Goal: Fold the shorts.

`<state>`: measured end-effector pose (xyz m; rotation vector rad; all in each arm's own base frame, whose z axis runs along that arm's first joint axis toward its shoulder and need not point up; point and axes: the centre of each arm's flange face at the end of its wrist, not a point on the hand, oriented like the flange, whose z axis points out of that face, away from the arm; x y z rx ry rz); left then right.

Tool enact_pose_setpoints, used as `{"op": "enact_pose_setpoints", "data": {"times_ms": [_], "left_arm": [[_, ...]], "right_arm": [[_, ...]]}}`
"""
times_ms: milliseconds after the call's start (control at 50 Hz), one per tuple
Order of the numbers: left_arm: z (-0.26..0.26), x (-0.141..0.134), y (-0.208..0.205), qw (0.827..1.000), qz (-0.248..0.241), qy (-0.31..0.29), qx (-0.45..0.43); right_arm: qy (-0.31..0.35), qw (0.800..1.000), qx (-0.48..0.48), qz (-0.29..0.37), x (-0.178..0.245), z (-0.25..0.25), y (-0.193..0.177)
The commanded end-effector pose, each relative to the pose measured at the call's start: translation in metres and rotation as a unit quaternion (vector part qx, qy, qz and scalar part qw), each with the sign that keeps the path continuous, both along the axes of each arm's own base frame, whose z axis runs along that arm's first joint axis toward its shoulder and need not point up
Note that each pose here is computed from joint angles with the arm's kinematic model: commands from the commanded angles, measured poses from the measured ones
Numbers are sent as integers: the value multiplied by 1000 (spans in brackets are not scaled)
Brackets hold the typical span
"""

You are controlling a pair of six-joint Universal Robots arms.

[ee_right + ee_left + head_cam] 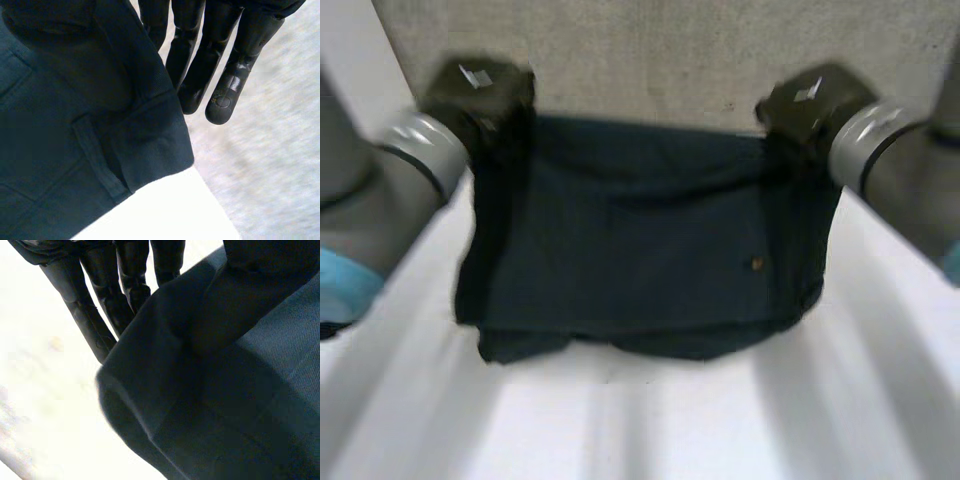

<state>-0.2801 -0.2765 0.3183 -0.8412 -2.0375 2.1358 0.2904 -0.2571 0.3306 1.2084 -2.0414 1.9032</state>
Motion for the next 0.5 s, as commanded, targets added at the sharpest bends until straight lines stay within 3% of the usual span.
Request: {"op": "enact_pose_setpoints", "data": {"times_ms": [20,120,260,500], "left_arm": [[-91,-30,-22,990,-22,-93,105],[-116,-40,-21,984,-32,-112,135],[-106,-33,-1,984,-34,-110,137],[-122,-19,17,988,-31,-97,117]], "right_arm": [[28,997,76,8,14,-69,-20],[11,991,131,-7,16,-104,-29],[-12,986,165,-9,12,-127,-20],[-38,989,140,-9,-7,-120,-12]]}}
